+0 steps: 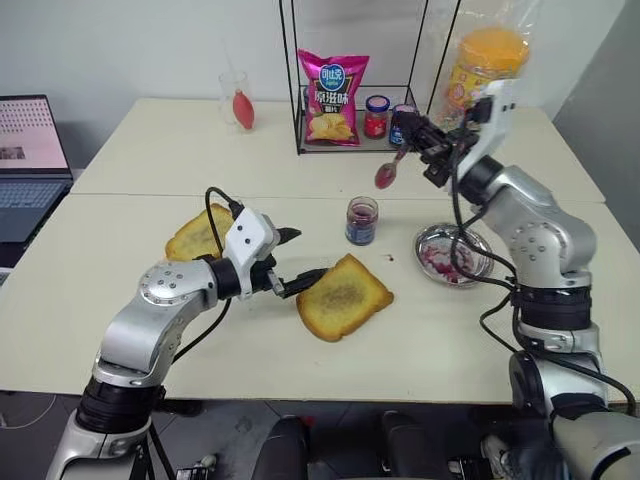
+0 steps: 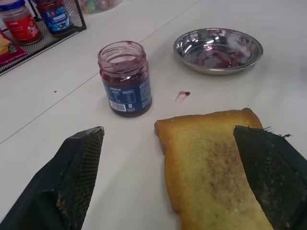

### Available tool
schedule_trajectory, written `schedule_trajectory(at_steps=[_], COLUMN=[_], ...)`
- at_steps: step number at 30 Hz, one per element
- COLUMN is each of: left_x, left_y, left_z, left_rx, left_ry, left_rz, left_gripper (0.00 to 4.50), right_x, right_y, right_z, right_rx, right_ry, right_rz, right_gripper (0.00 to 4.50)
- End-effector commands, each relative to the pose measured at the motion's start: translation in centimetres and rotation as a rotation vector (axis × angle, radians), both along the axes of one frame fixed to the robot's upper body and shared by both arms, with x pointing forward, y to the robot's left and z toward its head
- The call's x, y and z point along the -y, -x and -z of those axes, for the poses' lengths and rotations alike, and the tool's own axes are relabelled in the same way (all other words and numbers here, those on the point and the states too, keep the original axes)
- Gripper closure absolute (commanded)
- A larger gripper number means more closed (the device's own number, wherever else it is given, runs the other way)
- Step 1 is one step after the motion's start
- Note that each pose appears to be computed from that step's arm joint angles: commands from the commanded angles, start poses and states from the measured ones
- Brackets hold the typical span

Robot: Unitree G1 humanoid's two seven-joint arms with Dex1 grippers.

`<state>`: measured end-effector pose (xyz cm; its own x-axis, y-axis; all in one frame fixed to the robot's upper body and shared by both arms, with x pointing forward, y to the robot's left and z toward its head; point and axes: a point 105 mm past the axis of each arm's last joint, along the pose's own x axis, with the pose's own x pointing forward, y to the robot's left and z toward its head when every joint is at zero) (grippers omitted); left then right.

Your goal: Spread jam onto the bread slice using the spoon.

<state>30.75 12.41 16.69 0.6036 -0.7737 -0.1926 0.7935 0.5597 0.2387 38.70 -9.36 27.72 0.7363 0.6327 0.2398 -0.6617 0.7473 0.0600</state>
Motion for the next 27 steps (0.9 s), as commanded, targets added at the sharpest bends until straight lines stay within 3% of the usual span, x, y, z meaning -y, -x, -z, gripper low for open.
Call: schedule_trajectory(at_steps=[1,15,27], left_x=[-0.5,-0.7,-0.3], left_y=[-0.3,-0.4,-0.5], left_z=[-1.5,-1.4,-1.3], left_rx=[0.054,0.045,0.050], left_ry=[0.039,0.029,0.018], left_rz=[-0.065,-0.088,-0.073], left_gripper=[0.00,0.00,0.00], right_x=[-2.0,-4.3,-4.0], right_y=[-0.9,-3.0,-4.1], right_z=[-0.3,4.4,6.6], right_rx=[0.078,0.053,-0.156], right_ry=[0.069,0.219,0.092], right_rz=[-0.033,-0.060,-0.037], right_gripper=[4.47,4.47,4.47])
